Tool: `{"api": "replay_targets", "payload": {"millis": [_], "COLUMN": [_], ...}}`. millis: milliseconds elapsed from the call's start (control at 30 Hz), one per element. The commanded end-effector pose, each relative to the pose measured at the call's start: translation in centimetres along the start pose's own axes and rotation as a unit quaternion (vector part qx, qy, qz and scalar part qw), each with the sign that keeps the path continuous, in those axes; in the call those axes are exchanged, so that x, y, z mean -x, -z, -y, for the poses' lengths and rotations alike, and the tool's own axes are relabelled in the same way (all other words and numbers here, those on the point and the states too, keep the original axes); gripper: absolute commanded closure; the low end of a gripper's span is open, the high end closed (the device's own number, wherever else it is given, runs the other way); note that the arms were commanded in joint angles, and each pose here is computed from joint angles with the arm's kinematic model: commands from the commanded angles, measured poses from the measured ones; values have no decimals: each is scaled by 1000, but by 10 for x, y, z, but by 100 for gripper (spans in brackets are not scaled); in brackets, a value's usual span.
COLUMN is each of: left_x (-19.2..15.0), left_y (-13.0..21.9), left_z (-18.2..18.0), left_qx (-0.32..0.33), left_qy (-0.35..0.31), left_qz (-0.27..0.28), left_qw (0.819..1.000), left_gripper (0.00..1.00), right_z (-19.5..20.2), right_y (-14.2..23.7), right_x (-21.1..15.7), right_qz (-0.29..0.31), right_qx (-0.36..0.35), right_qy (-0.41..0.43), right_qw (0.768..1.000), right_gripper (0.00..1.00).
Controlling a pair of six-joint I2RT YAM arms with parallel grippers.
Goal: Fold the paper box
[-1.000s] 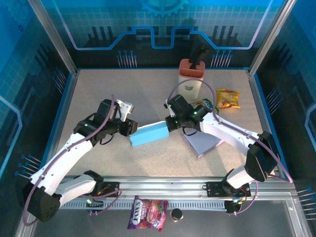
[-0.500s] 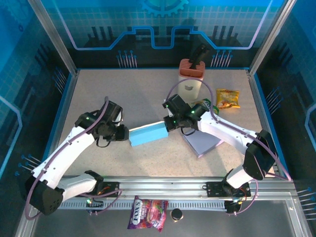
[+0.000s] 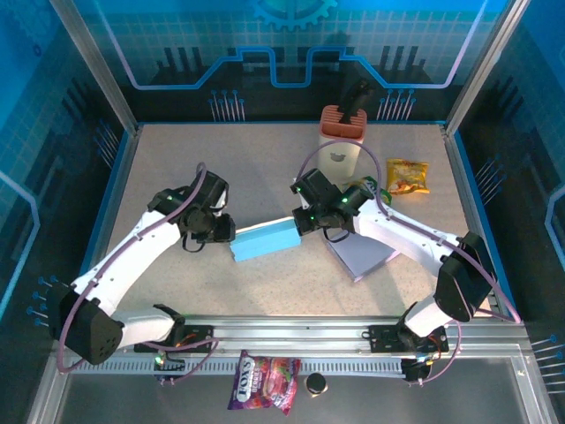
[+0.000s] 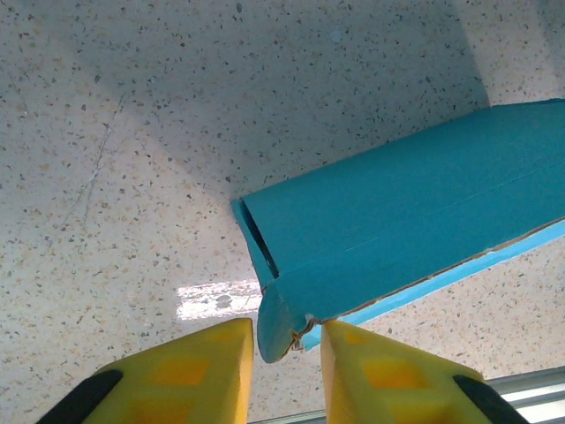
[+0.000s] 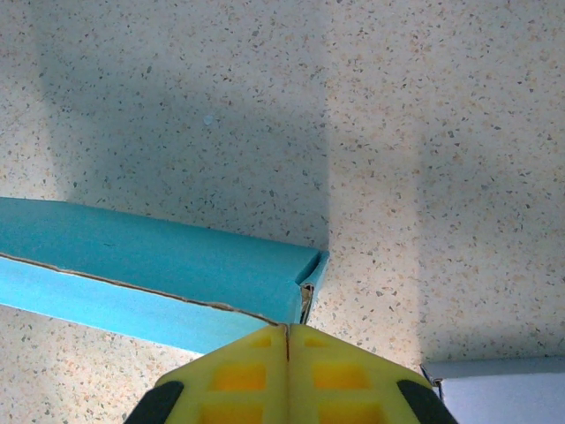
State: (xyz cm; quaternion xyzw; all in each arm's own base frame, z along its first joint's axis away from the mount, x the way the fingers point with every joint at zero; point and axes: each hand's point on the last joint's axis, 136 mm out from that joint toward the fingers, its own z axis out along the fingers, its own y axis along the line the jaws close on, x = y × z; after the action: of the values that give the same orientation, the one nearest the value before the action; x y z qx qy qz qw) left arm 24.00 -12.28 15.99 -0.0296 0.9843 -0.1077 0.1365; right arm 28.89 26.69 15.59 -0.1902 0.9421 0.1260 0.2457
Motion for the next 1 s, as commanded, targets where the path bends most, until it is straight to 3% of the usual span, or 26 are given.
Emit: {"api": "replay_targets", "payload": {"millis": [0, 467, 967], "left_x": [8, 4, 3], "left_y": [3, -5, -9], "left_z": [3, 1, -4], "left_qx": [-3, 0, 13], "left_qy": [-11, -10, -6], "left_qz": [7, 0, 0], "left_qw": [1000, 1000, 1000], "left_gripper": [74, 85, 86], "right_z": [-5, -4, -3], "right_y": [4, 5, 7], "right_x": [2, 2, 1], "right_qz": [1, 2, 5], "right_qx": [-1, -2, -5], "right_qy": [0, -3, -7], "right_qw": [1000, 1000, 1000], "right_gripper": [100, 100, 100]}}
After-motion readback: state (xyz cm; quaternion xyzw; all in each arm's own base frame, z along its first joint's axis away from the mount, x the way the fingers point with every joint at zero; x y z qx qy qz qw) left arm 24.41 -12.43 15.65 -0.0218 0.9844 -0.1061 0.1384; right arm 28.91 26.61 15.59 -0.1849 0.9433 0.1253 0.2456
